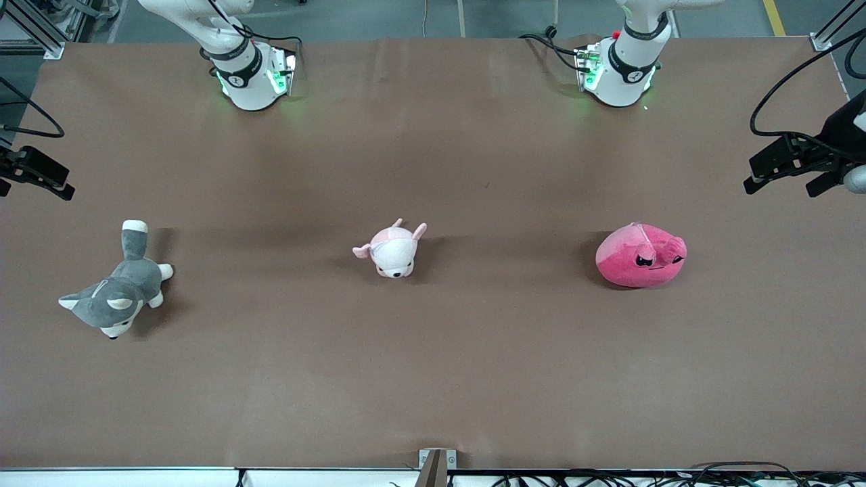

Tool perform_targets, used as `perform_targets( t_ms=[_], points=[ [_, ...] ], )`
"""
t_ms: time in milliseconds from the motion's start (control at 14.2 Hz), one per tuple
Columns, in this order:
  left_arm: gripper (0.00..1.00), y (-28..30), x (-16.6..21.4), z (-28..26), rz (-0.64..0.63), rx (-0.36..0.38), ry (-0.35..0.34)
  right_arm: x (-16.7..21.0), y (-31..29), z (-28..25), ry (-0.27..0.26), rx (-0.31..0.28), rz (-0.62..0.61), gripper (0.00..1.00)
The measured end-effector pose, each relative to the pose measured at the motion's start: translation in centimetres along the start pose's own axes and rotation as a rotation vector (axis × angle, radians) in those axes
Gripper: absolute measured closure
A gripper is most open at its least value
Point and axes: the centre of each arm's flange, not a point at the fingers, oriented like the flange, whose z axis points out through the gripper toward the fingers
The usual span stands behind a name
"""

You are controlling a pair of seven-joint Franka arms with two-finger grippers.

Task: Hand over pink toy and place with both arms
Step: 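Reach the left gripper toward the pink plush toy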

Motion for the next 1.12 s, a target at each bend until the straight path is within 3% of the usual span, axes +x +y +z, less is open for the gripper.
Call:
perform_targets(
  t_ms=[561, 912, 1123],
  points=[
    [0.00, -1.9, 0.2, 1.2, -0.033, 0.003, -0.033, 0.0, 0.0, 0.0, 0.000, 0.000, 0.000, 0.00],
    [0.00, -2.7, 2.2, 12.1, -0.045, -0.004, -0.271, 0.0, 0.0, 0.0, 0.001, 0.000, 0.000, 0.00],
    [0.00, -3.1, 3.4, 18.4, -0.050, -0.007, -0.365, 0.0, 0.0, 0.0, 0.001, 0.000, 0.000, 0.00]
  ],
)
